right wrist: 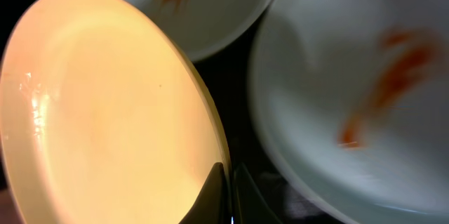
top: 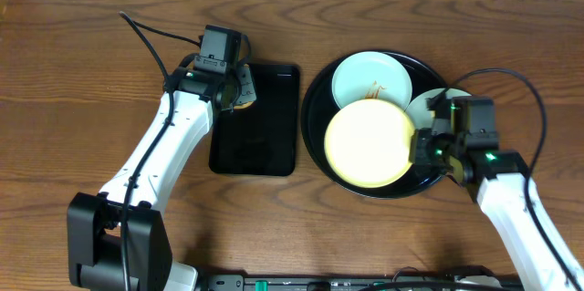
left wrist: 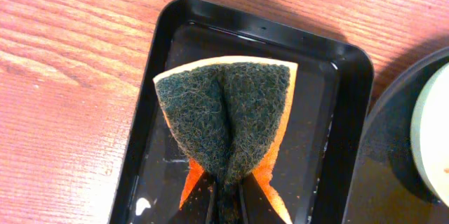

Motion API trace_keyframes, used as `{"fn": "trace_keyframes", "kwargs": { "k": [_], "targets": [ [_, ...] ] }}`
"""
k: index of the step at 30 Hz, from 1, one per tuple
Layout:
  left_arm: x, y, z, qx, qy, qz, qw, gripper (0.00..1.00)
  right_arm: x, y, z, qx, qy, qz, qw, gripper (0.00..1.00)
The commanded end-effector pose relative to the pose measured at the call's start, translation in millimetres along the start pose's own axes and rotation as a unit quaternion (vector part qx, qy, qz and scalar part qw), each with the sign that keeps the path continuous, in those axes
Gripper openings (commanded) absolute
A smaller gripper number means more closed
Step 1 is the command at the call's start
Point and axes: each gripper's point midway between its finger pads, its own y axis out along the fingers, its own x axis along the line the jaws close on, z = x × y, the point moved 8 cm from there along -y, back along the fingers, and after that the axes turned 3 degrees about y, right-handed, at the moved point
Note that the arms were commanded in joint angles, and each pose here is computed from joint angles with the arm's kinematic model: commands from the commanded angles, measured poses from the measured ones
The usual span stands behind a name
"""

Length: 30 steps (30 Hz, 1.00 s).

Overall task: Clean dirty plates on tray and stack at the side
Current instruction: 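Lift the yellow plate with the right gripper and carry it right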

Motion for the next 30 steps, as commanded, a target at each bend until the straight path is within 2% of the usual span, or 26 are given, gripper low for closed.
{"fn": "trace_keyframes", "kwargs": {
  "k": [1, 7, 15, 23, 25, 30],
  "targets": [
    [3.7, 9.5, 6.5, 0.013, 0.023, -0.010, 1.000, 0.08, -9.6, -21.6, -17.9, -0.072, -0.042, 0.093, 0.992, 0.01],
    [7.8, 29.8, 18.3, 0.046, 0.025, -0.023, 0.998, 0.07, -9.4, -44.1, -35.2, -0.128, -0.099, 0.180, 0.970, 0.01],
    [10.3, 53.2, 27.5, 0.079, 0.026, -0.033, 0.996, 0.08, 33.4, -70.1, -56.4, -0.183, -0.211, 0.240, 0.930, 0.01],
    [10.7, 57.5, 28.8, 0.083, 0.026, -0.035, 0.996, 0.08, 69.5, -83.2, -54.0, -0.220, -0.322, 0.357, 0.849, 0.01],
    [10.7, 57.5, 28.7, 0.083, 0.026, -0.035, 0.996, 0.08, 78.6, -82.5, -53.1, -0.222, -0.348, 0.364, 0.835, 0.01],
    [10.7, 57.5, 28.8, 0.083, 0.026, -0.035, 0.996, 0.08, 87.8, -75.5, -50.7, -0.218, -0.372, 0.360, 0.827, 0.01]
  ]
}}
